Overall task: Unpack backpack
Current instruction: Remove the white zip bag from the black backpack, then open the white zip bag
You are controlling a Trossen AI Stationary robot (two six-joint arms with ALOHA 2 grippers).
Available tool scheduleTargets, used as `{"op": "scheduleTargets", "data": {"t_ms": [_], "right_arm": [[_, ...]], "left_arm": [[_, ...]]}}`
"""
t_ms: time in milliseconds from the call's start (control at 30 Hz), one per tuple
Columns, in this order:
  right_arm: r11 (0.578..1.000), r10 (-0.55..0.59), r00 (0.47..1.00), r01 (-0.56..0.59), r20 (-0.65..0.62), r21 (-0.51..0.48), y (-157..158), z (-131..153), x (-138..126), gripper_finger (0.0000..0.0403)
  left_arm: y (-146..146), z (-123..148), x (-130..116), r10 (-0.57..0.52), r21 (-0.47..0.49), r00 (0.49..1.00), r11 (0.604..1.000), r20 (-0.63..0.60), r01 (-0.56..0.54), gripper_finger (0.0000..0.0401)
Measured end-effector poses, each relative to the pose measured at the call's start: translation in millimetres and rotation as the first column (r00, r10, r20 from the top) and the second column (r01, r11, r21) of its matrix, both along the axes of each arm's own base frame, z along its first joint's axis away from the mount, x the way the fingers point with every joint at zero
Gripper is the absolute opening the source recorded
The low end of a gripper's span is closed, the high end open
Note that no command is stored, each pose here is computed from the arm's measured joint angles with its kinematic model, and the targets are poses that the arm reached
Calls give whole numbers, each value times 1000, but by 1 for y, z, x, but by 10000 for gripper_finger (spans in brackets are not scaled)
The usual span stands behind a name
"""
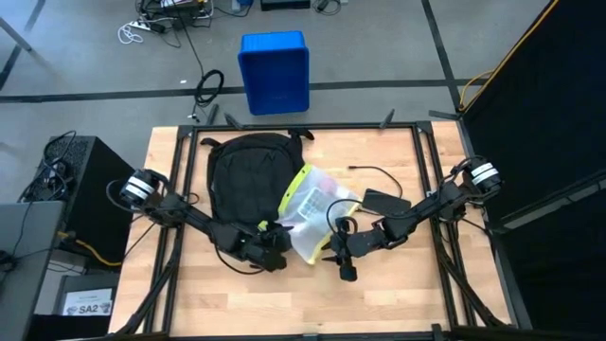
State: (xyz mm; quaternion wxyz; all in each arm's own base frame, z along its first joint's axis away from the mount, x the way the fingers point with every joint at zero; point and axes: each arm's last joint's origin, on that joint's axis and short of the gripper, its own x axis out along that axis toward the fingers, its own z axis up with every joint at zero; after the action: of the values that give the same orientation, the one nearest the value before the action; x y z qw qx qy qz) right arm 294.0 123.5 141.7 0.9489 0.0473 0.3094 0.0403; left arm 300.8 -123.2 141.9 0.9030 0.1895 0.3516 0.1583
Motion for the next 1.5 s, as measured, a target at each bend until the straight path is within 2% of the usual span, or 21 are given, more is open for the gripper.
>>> {"op": "scheduleTargets", "data": {"t_ms": [100,300,667,833,1300,1500], "right_arm": [[1000,-1,1000,1,0,-1,-1,0,0,136],[1000,7,1000,-8,12,23,-2,11,-3,139],[999,-23,1000,22,18,27,-6,13,-2,139],[999,-41,999,41,19,25,-11,13,0,137],[996,-81,996,81,25,23,-19,14,3,137],[995,-95,995,94,28,20,-21,14,4,139]], "left_arm": [[2,6,-6,-10,-37,999,999,41,11,30],[5,3,-13,-1,-70,999,998,47,5,38],[6,16,-17,-1,-97,996,995,88,9,195],[4,34,-24,-15,-91,992,996,127,26,236],[4,72,-25,-99,9,958,995,269,100,245],[7,66,-29,-83,16,976,997,204,81,241]]}}
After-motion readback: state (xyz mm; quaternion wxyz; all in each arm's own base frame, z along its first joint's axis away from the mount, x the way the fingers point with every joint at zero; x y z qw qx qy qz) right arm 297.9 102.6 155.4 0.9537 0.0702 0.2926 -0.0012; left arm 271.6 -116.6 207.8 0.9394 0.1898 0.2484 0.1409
